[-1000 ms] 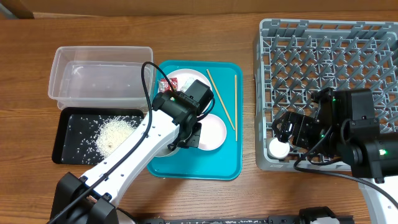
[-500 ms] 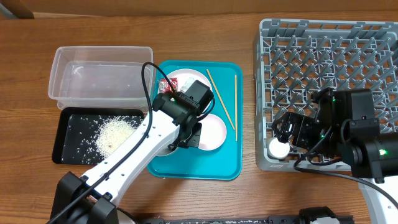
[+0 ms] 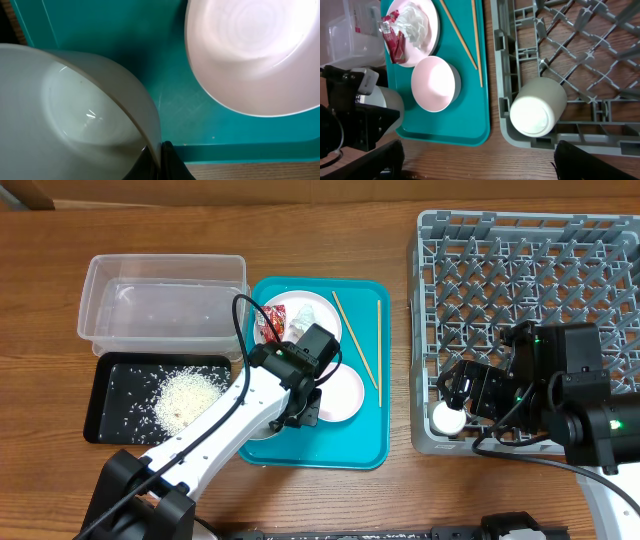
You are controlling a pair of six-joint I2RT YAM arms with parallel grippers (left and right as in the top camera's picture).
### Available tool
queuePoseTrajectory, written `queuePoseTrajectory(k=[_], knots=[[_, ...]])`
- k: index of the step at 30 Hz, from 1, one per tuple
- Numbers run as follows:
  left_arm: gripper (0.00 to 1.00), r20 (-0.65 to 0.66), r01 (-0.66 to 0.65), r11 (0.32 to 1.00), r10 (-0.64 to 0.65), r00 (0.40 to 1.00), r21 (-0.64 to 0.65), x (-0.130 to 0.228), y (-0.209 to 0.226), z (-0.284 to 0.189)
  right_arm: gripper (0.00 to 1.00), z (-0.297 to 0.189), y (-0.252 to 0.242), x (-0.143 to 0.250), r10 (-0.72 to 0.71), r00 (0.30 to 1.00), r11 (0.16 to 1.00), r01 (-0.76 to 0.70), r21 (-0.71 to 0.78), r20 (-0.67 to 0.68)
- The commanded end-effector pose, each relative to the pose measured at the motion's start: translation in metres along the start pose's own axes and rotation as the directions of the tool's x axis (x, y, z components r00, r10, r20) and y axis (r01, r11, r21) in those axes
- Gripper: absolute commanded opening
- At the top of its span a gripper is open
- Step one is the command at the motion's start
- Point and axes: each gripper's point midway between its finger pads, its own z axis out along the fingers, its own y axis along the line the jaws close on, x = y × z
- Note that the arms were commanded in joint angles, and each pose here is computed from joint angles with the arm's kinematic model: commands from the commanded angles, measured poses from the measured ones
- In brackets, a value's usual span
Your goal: Sort waste into correct bins and load items into the dishwasher
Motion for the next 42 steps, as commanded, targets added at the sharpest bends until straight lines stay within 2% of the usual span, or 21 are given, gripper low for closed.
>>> queuePoseTrajectory(k=[1, 42], knots=[[0.07, 0.004, 0.021, 1.000, -0.021, 1.000, -0.019, 0.001, 0.006, 0.006, 0.98, -0.004, 0.005, -0.002, -0.018, 1.000, 1.000, 0.019, -0.017, 0.012], [0.07, 0.011, 0.022, 1.000, -0.021, 1.000, -0.016, 0.004, 0.006, 0.020, 0.98, -0.004, 0.005, -0.001, -0.018, 1.000, 1.000, 0.018, -0.016, 0.009]])
